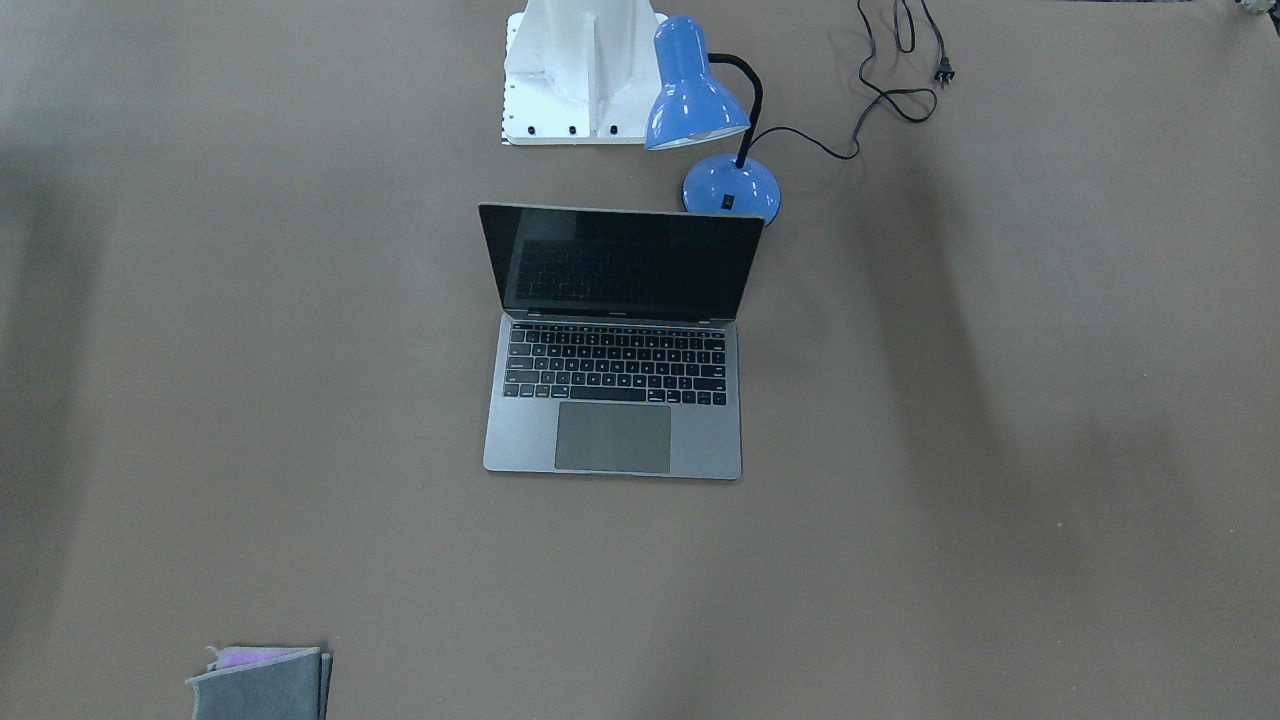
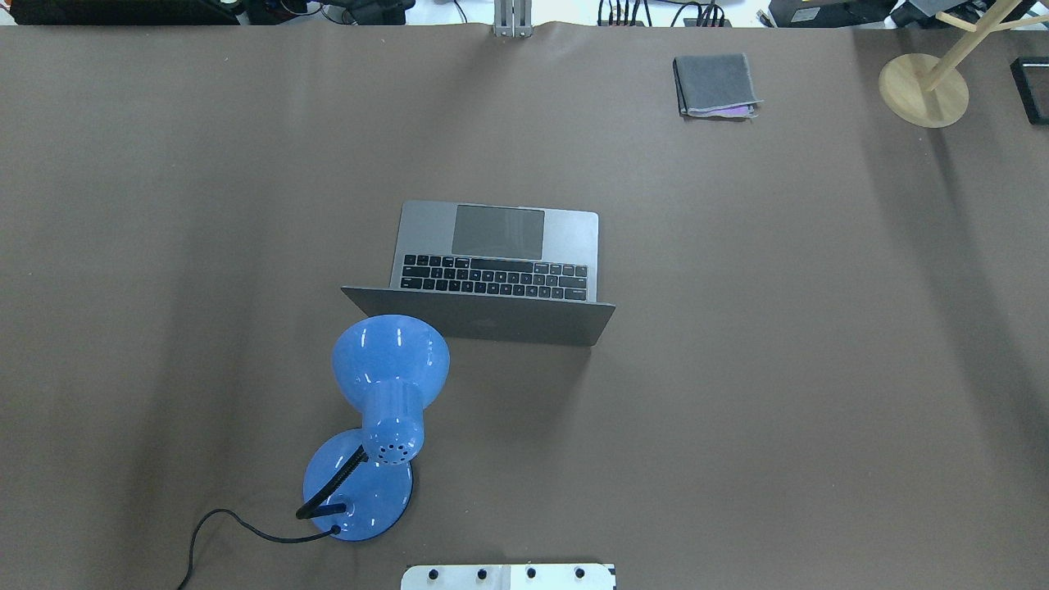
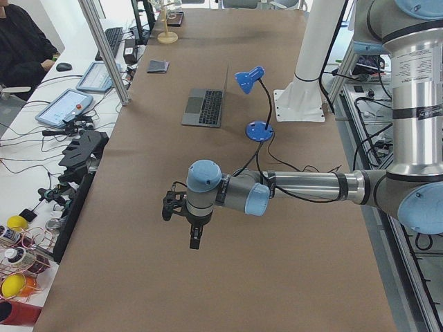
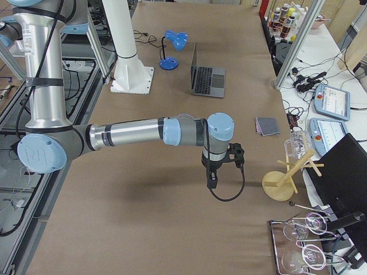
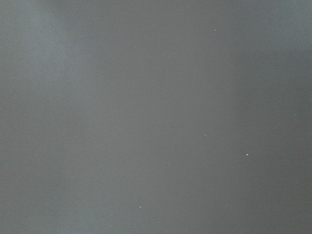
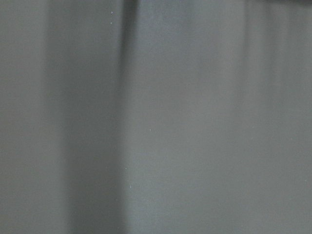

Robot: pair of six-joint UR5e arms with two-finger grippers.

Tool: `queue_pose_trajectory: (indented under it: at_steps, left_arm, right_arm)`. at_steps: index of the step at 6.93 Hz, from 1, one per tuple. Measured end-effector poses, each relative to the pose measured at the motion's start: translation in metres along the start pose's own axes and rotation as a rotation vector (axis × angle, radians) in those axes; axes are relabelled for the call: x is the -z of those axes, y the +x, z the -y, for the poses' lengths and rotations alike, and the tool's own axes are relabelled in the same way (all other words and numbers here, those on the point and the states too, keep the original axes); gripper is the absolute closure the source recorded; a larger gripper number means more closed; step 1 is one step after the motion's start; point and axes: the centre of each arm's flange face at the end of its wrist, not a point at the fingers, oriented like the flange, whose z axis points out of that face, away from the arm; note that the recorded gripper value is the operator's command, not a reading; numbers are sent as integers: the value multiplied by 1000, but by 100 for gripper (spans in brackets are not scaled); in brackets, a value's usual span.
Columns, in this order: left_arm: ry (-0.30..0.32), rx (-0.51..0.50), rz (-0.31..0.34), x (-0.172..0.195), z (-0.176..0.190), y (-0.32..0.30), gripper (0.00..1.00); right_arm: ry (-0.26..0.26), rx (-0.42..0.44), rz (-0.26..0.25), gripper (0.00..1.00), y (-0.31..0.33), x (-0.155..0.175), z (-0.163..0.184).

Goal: Close laptop

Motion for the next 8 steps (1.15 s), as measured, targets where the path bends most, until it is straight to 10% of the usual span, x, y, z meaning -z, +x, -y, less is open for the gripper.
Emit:
queue_pose_trajectory:
  at_steps: [8]
  left_arm:
    - [-2,5,4,0,4,0,1]
  right_arm:
    - [2,3,3,0,-1,1,0]
